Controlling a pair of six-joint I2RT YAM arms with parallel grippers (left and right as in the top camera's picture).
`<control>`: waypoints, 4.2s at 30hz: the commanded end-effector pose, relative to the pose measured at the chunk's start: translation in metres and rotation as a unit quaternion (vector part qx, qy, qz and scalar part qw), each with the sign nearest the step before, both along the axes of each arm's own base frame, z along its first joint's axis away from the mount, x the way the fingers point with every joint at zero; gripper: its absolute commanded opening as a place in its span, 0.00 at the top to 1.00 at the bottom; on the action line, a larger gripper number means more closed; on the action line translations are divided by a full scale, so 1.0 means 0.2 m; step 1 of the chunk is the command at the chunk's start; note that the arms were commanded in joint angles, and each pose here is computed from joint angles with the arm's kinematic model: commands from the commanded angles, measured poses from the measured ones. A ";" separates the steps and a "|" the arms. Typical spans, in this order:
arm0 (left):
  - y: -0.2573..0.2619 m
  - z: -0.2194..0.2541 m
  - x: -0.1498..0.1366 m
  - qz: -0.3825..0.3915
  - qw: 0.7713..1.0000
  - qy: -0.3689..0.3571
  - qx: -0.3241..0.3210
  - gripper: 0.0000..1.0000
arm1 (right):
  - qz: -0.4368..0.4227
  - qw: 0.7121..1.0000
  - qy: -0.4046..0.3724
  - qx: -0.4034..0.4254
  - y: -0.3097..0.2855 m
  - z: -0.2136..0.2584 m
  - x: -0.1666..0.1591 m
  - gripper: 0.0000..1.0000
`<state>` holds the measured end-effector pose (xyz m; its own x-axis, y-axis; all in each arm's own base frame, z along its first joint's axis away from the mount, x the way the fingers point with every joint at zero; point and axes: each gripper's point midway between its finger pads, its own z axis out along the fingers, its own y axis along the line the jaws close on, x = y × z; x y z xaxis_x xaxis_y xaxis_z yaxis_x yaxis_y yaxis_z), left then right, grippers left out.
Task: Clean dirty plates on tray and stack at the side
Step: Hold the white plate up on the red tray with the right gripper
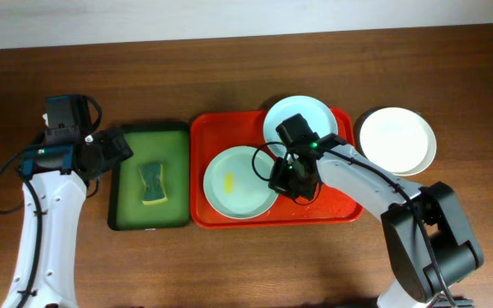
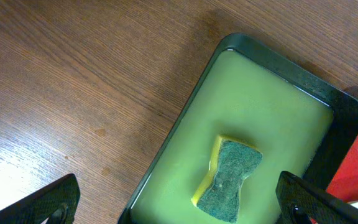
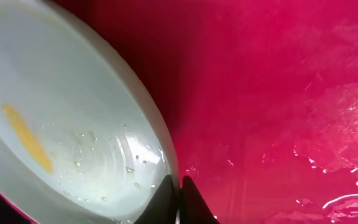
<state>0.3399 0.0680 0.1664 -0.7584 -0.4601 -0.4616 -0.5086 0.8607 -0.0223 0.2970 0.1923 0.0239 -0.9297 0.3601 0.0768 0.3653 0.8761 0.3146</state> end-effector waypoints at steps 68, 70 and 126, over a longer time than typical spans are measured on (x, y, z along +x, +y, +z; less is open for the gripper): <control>0.01 0.04 0.01 0.009 1.000 -0.014 -0.001 0.01 | 0.225 0.960 -0.135 -0.096 -0.02 -0.06 0.12 0.84; 0.01 0.04 0.01 0.009 1.000 -0.014 -0.001 0.01 | 0.218 0.962 -0.134 -0.097 -0.02 -0.06 0.12 0.94; 0.01 0.04 0.01 0.009 1.000 -0.014 -0.001 0.01 | 0.154 0.971 -0.156 -0.099 -0.13 -0.09 0.10 0.61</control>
